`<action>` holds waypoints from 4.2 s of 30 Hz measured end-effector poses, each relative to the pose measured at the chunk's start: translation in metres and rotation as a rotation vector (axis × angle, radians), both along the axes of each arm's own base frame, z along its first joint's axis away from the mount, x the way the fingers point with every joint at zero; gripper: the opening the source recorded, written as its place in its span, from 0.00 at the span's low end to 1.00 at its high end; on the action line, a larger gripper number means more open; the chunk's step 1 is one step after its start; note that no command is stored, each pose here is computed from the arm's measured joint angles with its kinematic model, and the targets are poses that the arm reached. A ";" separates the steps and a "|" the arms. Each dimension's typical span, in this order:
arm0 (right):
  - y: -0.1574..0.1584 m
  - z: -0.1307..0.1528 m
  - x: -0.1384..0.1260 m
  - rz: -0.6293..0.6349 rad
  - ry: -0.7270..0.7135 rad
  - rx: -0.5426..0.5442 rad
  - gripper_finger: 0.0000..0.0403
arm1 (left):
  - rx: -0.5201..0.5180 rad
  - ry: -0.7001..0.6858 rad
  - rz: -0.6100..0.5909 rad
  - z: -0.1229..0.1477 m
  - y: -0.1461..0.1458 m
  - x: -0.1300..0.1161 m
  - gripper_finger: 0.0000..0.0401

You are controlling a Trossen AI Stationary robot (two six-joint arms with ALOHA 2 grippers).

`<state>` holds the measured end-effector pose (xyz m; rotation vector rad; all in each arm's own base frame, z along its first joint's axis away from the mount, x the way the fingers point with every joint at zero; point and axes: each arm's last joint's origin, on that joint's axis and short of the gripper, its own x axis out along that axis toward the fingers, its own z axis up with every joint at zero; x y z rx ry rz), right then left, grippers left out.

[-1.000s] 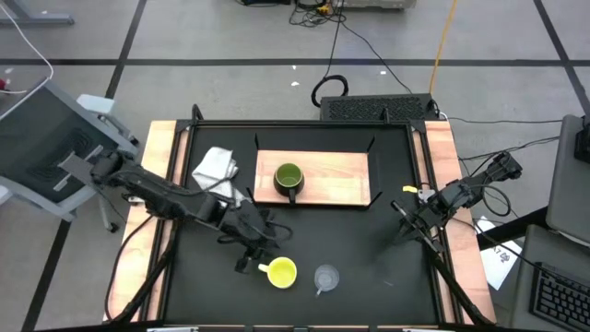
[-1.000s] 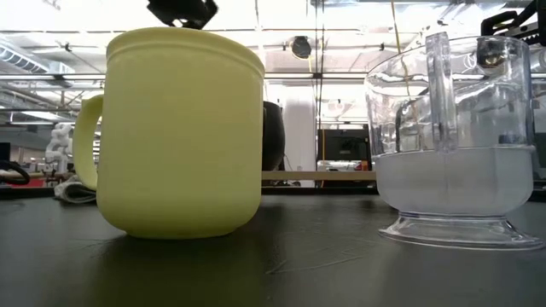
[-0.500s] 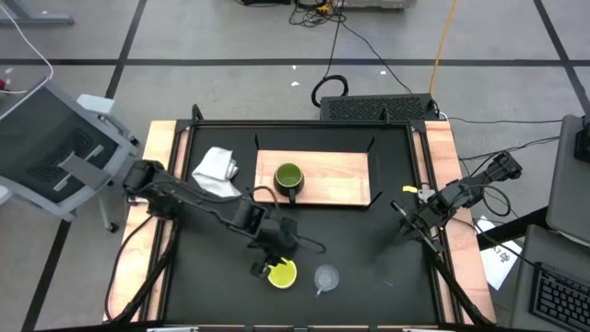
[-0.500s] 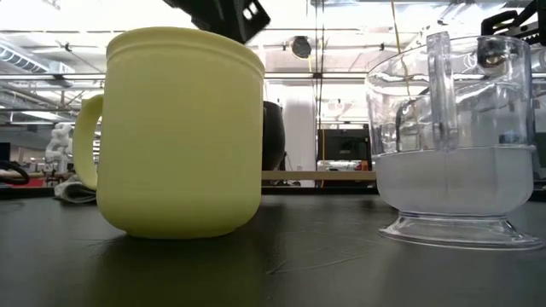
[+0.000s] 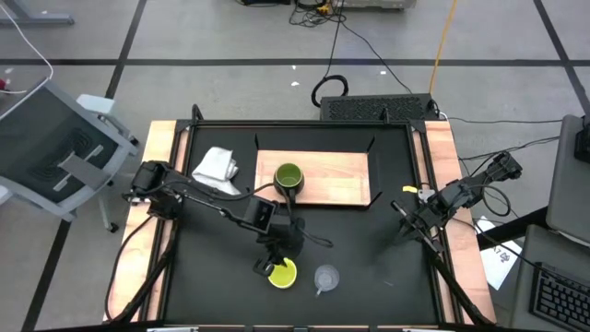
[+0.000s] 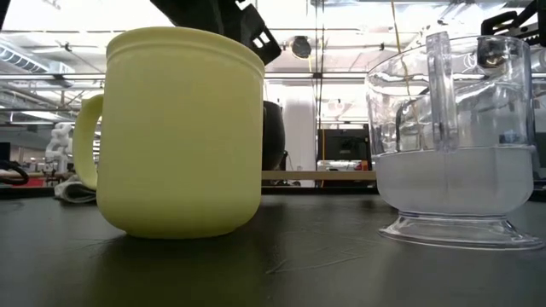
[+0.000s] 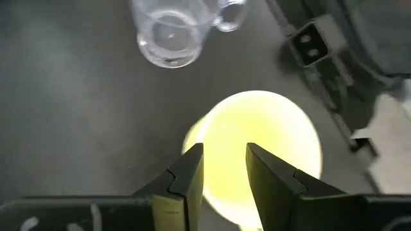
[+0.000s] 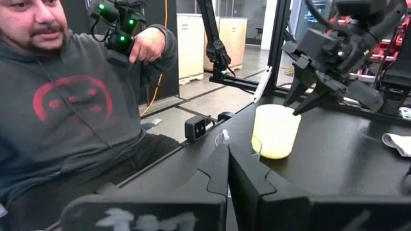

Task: Stack small to large cups/mugs on shelf
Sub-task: Put the yellow mug on the shelf

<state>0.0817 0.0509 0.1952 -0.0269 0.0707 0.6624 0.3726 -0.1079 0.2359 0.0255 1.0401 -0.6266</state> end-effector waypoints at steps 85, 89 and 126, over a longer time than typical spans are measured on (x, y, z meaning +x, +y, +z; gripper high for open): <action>0.001 -0.014 0.003 -0.022 0.025 -0.015 0.00 | 0.053 0.244 0.831 -0.050 0.010 0.009 0.02; 0.001 -0.014 0.003 -0.022 0.026 -0.015 0.00 | 0.110 0.285 0.893 -0.044 0.012 0.006 0.02; 0.001 -0.014 0.003 -0.022 0.033 -0.019 0.00 | 0.059 0.323 0.973 -0.039 0.006 0.005 0.14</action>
